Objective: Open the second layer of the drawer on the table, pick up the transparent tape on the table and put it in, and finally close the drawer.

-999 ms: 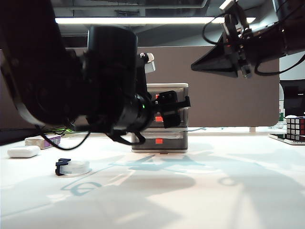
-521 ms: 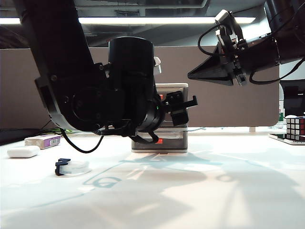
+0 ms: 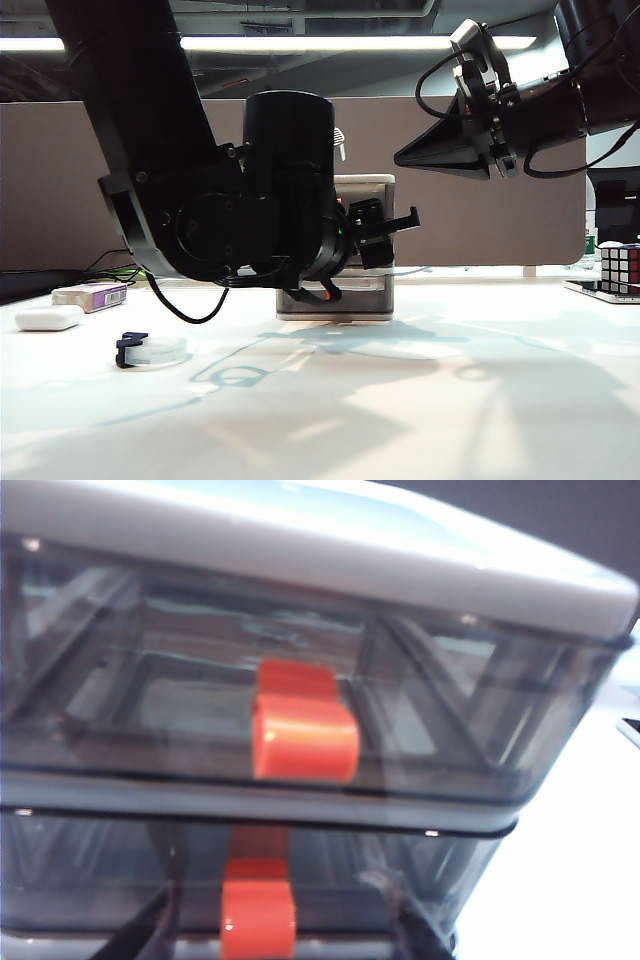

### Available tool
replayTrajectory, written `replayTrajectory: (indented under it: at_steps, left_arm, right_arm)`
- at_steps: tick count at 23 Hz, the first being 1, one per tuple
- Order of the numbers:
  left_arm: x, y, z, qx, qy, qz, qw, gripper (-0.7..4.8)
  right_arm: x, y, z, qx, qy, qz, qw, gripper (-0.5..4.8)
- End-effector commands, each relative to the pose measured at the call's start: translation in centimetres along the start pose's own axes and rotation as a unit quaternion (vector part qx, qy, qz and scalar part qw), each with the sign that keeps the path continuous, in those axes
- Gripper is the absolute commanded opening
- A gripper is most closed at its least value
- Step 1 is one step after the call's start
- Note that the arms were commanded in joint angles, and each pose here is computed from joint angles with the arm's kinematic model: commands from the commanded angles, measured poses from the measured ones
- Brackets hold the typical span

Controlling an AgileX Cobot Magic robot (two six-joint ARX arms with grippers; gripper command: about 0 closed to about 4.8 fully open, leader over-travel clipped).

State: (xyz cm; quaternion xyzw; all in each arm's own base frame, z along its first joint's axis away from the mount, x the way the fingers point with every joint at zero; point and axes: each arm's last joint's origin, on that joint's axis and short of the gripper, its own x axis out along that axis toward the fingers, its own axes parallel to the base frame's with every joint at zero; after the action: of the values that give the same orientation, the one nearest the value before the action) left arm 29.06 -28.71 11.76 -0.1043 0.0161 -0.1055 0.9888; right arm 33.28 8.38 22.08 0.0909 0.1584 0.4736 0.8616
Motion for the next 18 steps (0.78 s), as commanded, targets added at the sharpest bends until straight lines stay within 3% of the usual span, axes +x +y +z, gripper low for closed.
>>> replayTrajectory:
  at_steps: [1, 8, 10, 18]
  left_arm:
    - [0.11, -0.07, 0.16, 0.0, -0.004, 0.005, 1.0, 2.63]
    - [0.12, -0.01, 0.15, 0.002, -0.004, 0.015, 1.0, 2.61]
    - [0.14, -0.02, 0.15, 0.002, -0.004, 0.015, 1.0, 2.17]
    - [0.2, -0.08, 0.22, 0.001, -0.005, 0.014, 1.0, 1.69]
  right_arm:
    - [0.02, 0.11, 0.34, -0.01, -0.006, 0.004, 1.0, -0.05]
    - [0.02, 0.1, 0.28, -0.007, -0.004, 0.004, 1.0, -0.05]
    - [0.02, 0.1, 0.26, -0.006, -0.003, 0.004, 1.0, -0.05]
    - [0.05, 0.12, 0.26, -0.006, -0.003, 0.005, 1.0, -0.05]
